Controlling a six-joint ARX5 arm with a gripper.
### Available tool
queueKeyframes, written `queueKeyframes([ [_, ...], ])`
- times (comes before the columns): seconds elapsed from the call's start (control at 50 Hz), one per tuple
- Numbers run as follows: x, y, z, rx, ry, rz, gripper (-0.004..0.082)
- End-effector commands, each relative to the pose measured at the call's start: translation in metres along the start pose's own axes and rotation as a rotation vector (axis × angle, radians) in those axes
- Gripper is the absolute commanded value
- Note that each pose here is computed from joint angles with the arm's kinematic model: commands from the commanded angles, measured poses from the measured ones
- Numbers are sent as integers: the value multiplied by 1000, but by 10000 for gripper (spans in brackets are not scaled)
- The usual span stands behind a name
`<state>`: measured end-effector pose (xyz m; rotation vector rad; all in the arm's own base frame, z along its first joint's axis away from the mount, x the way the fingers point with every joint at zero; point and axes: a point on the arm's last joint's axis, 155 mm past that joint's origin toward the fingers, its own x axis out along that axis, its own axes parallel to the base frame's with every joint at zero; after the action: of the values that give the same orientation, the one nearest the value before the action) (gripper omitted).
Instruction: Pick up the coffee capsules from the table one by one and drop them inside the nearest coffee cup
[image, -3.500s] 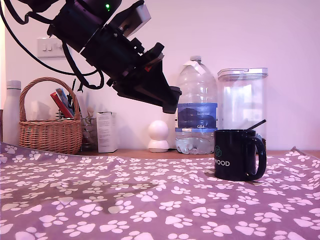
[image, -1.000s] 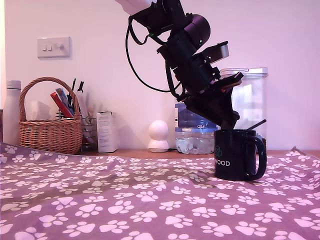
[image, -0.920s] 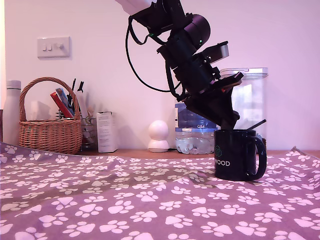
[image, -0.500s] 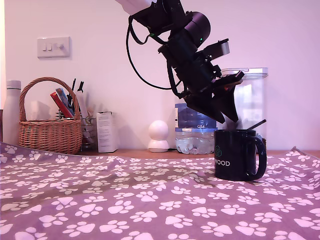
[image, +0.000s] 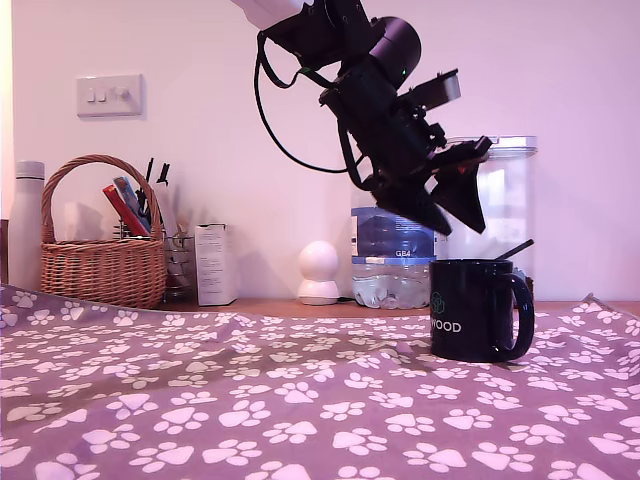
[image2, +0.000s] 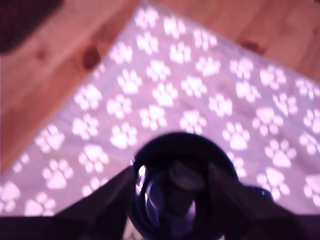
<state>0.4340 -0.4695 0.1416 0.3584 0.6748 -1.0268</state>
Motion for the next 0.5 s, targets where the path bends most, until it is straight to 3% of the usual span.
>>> queueKeyframes([
  [0.0, -28, -6, 34, 32, -86, 9, 33],
  [0.3, -121, -6, 125, 100, -369, 70, 33],
  [0.48, -184, -15, 166, 140, -517, 91, 34],
])
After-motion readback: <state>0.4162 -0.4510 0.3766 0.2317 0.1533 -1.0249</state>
